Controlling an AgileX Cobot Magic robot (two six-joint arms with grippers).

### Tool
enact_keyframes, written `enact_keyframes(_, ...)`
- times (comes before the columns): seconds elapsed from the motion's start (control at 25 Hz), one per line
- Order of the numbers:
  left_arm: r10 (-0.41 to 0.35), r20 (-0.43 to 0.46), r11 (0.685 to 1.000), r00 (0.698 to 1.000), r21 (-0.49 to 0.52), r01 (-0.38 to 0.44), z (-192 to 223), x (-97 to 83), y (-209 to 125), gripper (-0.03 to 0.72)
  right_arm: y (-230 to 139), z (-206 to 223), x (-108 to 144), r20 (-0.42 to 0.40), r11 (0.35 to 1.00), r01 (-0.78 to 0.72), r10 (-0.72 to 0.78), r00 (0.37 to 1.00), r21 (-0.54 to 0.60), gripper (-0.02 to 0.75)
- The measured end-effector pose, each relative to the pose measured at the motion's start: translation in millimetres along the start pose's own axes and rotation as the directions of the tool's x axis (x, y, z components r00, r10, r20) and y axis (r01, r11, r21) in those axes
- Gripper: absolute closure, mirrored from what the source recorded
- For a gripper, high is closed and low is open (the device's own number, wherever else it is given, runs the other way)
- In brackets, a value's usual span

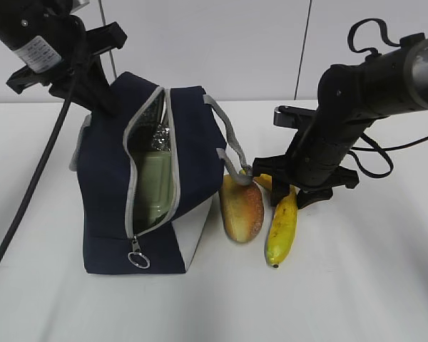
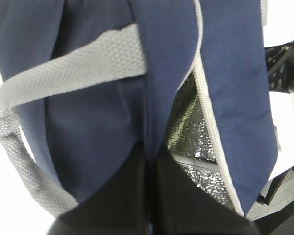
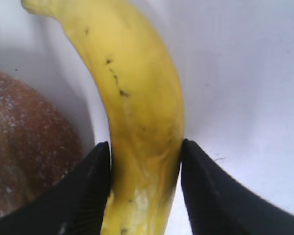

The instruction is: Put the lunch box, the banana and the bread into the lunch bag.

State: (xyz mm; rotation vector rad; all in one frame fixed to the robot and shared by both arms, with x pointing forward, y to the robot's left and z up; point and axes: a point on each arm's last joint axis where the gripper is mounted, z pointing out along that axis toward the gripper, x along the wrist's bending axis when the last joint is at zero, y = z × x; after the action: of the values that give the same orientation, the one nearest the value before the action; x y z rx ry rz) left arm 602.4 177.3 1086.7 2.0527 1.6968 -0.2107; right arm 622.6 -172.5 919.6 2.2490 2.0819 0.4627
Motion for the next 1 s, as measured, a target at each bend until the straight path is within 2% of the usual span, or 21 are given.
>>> enact_keyframes(0.2,0.0,0.0,1.0,1.0,0.0,0.0,0,0.0,0,0.69,0,0,0,0.005,1.0,0.007,-0.007,1.0,-0.001,0.382)
enact_keyframes(0.36,0.0,0.0,1.0,1.0,0.0,0.0,0,0.0,0,0.69,1,-1,-1,0.013,1.0,0.015,-0.015,1.0,-0.003,0.433)
enact_keyframes(0.48,0.0,0.0,1.0,1.0,0.0,0.0,0,0.0,0,0.69,0,-1,-1,0.018,1.0,0.019,-0.019,1.0,0.005,0.441)
enact_keyframes(0.64,0.0,0.0,1.0,1.0,0.0,0.0,0,0.0,0,0.69,5,-9,-3,0.076,0.997,0.073,-0.076,0.994,0.034,0.441)
enact_keyframes(0.76,0.0,0.0,1.0,1.0,0.0,0.0,0,0.0,0,0.69,16,-26,-3,0.136,0.991,0.13,-0.133,0.982,0.027,0.441)
enact_keyframes(0.92,0.004,0.0,1.0,1.0,0.0,-0.004,0,0.0,0,0.69,36,-77,1,0.202,0.977,0.195,-0.175,0.964,-0.088,0.441)
enact_keyframes(1.0,0.008,0.0,1.0,1.0,0.0,-0.008,0,0.0,0,0.69,43,-106,5,0.204,0.965,0.205,-0.17,0.964,-0.162,0.441)
